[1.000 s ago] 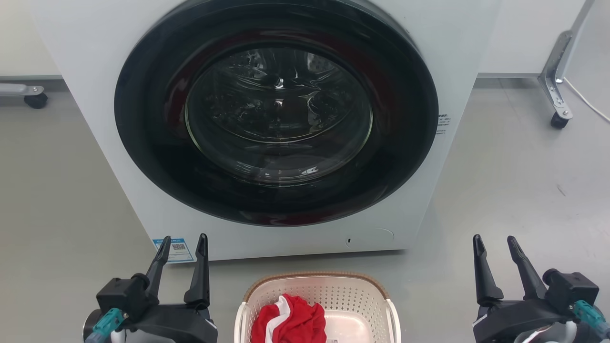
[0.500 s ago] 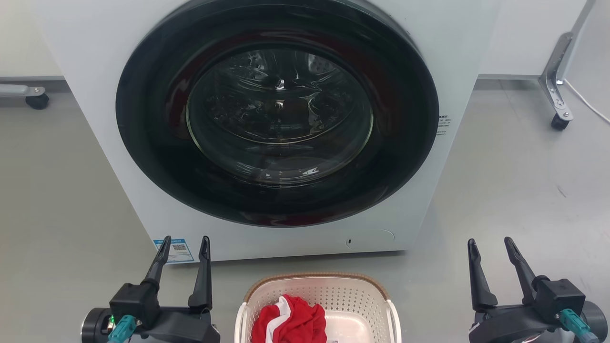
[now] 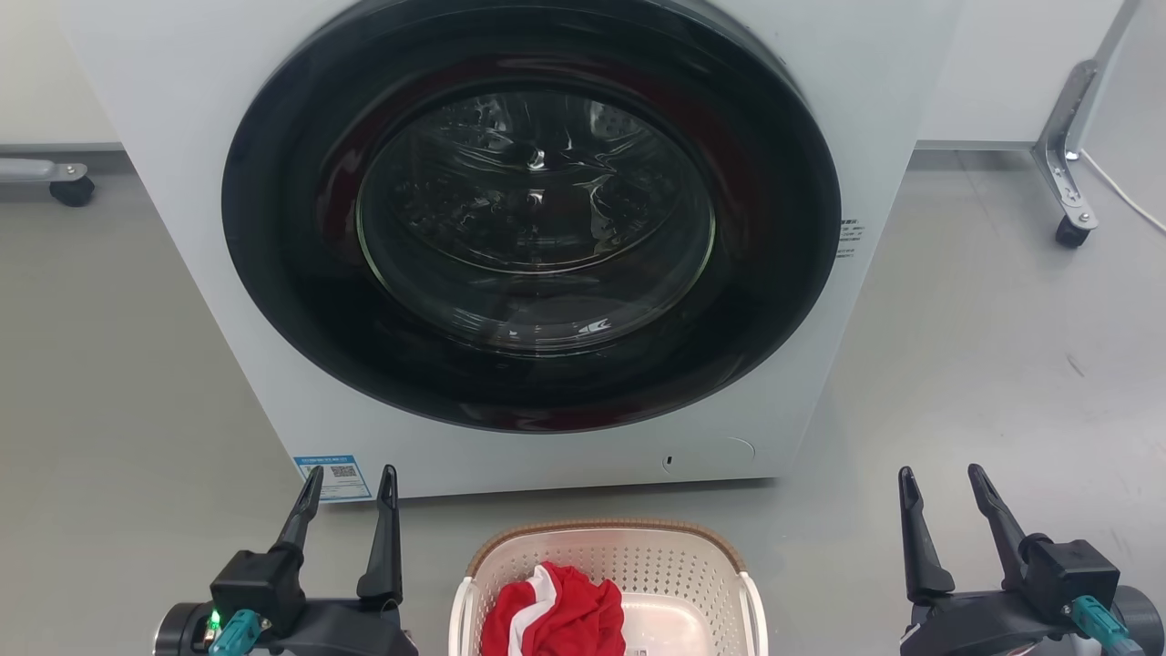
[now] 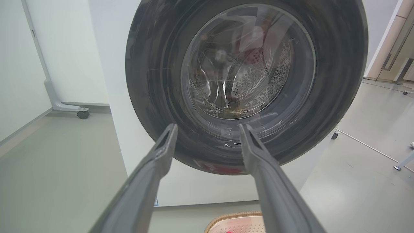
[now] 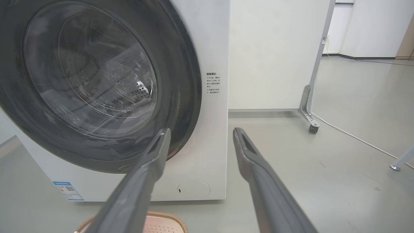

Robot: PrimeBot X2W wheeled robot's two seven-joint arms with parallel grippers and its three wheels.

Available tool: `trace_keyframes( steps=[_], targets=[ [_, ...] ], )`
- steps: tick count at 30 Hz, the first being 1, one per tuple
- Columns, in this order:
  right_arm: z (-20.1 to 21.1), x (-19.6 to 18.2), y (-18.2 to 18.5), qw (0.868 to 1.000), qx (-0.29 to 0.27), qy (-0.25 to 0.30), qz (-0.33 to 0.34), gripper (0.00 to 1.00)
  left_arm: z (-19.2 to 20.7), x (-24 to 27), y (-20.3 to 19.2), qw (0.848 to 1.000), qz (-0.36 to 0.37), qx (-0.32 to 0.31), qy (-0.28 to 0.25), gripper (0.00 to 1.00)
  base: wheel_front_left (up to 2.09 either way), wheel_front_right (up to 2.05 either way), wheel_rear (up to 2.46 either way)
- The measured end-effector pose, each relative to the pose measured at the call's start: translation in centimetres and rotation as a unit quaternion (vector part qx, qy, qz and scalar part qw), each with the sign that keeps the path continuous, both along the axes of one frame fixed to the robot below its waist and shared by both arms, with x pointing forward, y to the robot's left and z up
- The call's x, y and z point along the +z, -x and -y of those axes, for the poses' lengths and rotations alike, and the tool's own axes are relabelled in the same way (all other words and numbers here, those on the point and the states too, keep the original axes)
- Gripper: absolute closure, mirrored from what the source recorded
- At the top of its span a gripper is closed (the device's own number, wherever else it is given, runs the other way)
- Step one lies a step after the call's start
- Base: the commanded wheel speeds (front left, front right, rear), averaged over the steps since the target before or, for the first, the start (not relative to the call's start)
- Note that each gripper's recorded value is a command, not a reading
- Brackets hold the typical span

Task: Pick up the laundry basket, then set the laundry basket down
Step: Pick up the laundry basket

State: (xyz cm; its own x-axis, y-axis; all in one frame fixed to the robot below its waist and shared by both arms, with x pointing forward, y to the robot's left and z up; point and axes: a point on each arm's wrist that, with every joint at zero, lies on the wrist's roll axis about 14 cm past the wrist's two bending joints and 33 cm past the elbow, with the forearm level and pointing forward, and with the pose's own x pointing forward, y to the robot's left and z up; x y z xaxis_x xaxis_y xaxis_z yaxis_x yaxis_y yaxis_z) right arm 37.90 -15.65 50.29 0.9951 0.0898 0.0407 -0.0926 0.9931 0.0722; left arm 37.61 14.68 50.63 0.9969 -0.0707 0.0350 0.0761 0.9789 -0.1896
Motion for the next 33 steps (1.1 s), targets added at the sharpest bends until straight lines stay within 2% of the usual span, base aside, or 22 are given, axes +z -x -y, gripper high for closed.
trace_keyframes(
  steps=[18, 33],
  targets=[
    [-0.1, -0.8, -0.2, 1.000, 0.005, -0.002, -0.011, 0.00, 0.0, -0.8, -0.2, 1.000, -0.014, 0.001, -0.001, 0.00, 0.00, 0.00, 0.00],
    [-0.5, -3.5, -1.7, 0.999, 0.006, -0.010, -0.050, 0.00, 1.1, -3.4, -1.7, 0.998, -0.052, -0.017, -0.012, 0.00, 0.00, 0.00, 0.00]
  ],
)
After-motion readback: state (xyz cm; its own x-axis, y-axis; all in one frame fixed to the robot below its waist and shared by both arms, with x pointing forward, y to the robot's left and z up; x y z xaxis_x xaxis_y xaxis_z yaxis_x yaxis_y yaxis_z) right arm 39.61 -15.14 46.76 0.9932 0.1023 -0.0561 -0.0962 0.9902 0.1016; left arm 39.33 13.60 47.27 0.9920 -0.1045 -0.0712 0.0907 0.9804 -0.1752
